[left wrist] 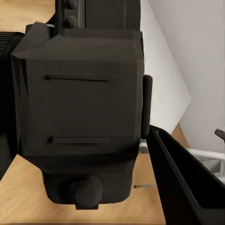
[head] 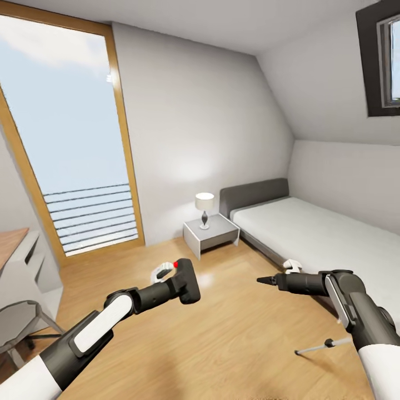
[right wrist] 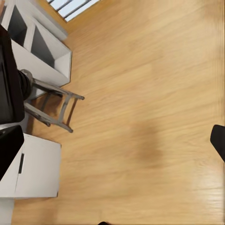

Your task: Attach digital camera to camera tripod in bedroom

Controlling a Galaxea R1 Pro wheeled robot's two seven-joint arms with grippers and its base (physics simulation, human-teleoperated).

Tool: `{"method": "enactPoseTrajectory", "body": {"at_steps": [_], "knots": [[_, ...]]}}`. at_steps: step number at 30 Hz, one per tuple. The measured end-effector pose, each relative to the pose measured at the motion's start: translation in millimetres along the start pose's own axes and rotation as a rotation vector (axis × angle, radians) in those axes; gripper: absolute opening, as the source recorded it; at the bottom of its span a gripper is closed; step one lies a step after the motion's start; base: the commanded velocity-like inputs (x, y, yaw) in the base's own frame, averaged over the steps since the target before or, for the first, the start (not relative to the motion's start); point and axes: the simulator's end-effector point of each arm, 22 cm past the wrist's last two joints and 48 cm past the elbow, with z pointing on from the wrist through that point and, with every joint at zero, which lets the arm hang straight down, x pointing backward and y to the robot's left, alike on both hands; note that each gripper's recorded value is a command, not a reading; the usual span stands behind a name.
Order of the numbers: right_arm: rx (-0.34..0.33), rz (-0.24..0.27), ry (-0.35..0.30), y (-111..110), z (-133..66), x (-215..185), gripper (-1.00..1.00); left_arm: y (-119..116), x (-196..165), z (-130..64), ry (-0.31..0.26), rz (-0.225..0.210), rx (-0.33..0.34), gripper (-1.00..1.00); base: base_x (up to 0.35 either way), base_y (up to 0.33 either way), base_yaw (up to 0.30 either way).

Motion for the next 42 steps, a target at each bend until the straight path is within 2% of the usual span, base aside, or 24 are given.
{"method": "enactPoseTrajectory", "body": {"at_steps": [11,19,23,24,26,27,28,29,30,32,37,40,42], "knots": [[0.000,0.000,0.001,-0.1,0.2,0.3,1.00,24.3,0.5,-1.1,0.001,0.000,-0.113,-1.00,0.000,0.000,-0.252],[0.000,0.017,0.012,-3.1,3.7,6.0,1.00,34.4,-0.2,-2.2,0.001,-0.005,-0.149,-1.00,0.000,0.000,-0.252],[0.045,0.077,0.101,-20.4,28.7,44.4,1.00,70.6,6.9,-0.3,0.018,-0.031,-0.226,-1.00,0.000,0.000,-0.252],[0.085,0.100,0.166,-30.0,43.5,71.7,1.00,96.6,12.4,-0.8,0.031,-0.051,-0.280,-1.00,0.000,0.000,-0.252],[0.135,0.122,0.234,-41.9,57.0,102.4,1.00,127.0,19.9,-2.9,0.046,-0.075,-0.343,-1.00,0.000,0.000,-0.252],[0.194,0.129,0.294,-56.8,65.9,131.7,1.00,155.0,28.0,-6.3,0.061,-0.100,-0.400,-1.00,0.000,0.000,-0.252],[0.290,0.098,0.342,-85.7,75.1,170.0,1.00,200.7,44.5,-15.3,0.086,-0.148,-0.495,-1.00,0.000,0.000,-0.252],[0.316,0.132,0.418,-99.7,76.2,214.9,1.00,217.9,50.9,-19.5,0.098,-0.160,-0.532,-1.00,0.000,0.000,-0.252],[0.329,0.133,0.431,-105.3,76.2,230.1,1.00,224.4,54.1,-22.1,0.101,-0.171,-0.547,-1.00,0.000,0.000,-0.252],[0.352,0.133,0.477,-119.0,75.5,281.1,1.00,258.2,70.3,-34.3,0.125,-0.203,-0.624,-1.00,0.000,0.000,-0.252],[0.353,0.119,0.506,-124.6,70.2,345.6,1.00,299.1,107.2,-50.7,0.173,-0.272,-0.725,-1.00,0.000,0.000,-0.252],[0.350,0.107,0.495,-124.8,70.0,353.5,1.00,301.5,120.8,-47.8,0.187,-0.294,-0.725,-1.00,0.000,0.000,-0.252],[0.348,0.102,0.494,-124.7,69.1,359.0,1.00,294.9,128.5,-39.4,0.193,-0.307,-0.689,-1.00,0.000,0.000,-0.252]]}}
